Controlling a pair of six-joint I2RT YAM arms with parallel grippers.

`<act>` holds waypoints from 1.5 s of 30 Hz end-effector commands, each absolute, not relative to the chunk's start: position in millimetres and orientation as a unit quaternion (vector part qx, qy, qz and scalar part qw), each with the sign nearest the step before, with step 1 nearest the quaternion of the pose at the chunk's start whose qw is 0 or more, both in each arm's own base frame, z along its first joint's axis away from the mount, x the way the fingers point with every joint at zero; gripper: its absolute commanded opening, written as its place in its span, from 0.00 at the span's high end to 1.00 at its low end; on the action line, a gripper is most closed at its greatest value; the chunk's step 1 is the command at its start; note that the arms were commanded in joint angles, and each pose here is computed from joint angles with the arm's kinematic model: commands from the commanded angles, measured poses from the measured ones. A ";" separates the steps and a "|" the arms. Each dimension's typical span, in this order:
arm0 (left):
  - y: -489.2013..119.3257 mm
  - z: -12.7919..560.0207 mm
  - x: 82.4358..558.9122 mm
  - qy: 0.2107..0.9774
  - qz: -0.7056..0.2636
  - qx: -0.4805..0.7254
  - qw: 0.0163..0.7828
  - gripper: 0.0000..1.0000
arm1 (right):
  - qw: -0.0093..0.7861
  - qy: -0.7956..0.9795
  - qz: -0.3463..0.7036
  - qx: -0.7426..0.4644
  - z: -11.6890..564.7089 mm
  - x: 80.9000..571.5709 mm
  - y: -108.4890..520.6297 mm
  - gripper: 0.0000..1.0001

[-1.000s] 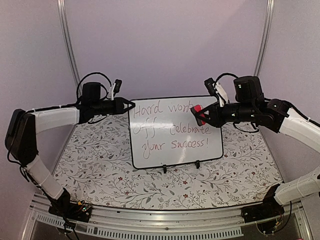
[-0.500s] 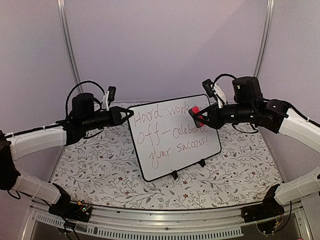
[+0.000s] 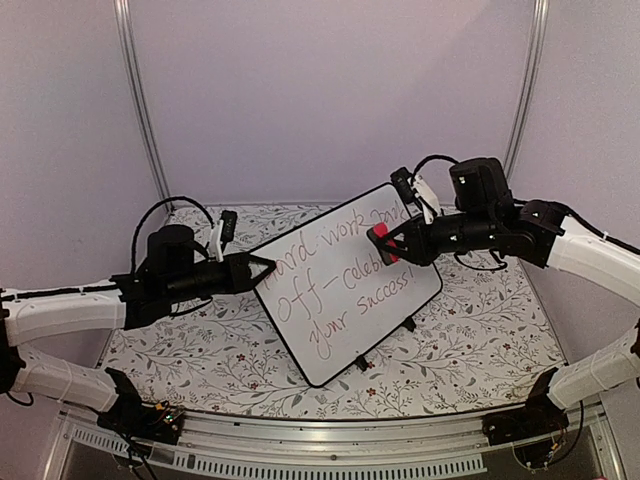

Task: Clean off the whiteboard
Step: Move the whiteboard to the center of the board, then hold the whiteboard on the whiteboard stand.

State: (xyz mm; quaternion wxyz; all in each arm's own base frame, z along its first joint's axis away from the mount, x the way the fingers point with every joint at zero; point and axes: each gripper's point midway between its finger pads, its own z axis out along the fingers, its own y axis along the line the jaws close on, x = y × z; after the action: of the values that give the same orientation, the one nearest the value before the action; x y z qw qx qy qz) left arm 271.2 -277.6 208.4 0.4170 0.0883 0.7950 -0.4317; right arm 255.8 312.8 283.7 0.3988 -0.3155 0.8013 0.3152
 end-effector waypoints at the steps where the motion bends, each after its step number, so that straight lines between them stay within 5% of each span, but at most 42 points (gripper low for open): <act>1: -272.6 214.6 265.9 0.791 -0.428 0.076 0.430 0.58 | 0.393 0.803 0.303 -0.329 280.9 255.0 326.6 0.84; 8: -262.5 233.6 272.7 0.796 -0.386 0.093 0.457 0.29 | 0.385 0.806 0.283 -0.349 275.1 249.5 358.4 0.82; 13: -254.5 241.9 284.5 0.805 -0.361 0.102 0.460 0.23 | 0.386 0.809 0.267 -0.355 273.0 249.4 384.0 0.85; 27: -243.7 244.9 274.1 0.803 -0.396 0.172 0.411 0.24 | 0.389 0.828 0.190 -0.357 251.1 253.9 447.8 0.88; 45: -224.1 215.5 274.8 0.818 -0.395 0.147 0.392 0.50 | 0.426 0.825 0.157 -0.337 244.1 255.7 483.7 0.95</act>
State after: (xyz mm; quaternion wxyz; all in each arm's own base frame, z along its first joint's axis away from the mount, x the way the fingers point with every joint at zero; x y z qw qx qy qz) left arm 271.5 -228.2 227.6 0.4075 0.1554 0.8086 -0.3949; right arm 256.1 471.6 242.5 0.4098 -0.3425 0.8297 0.1623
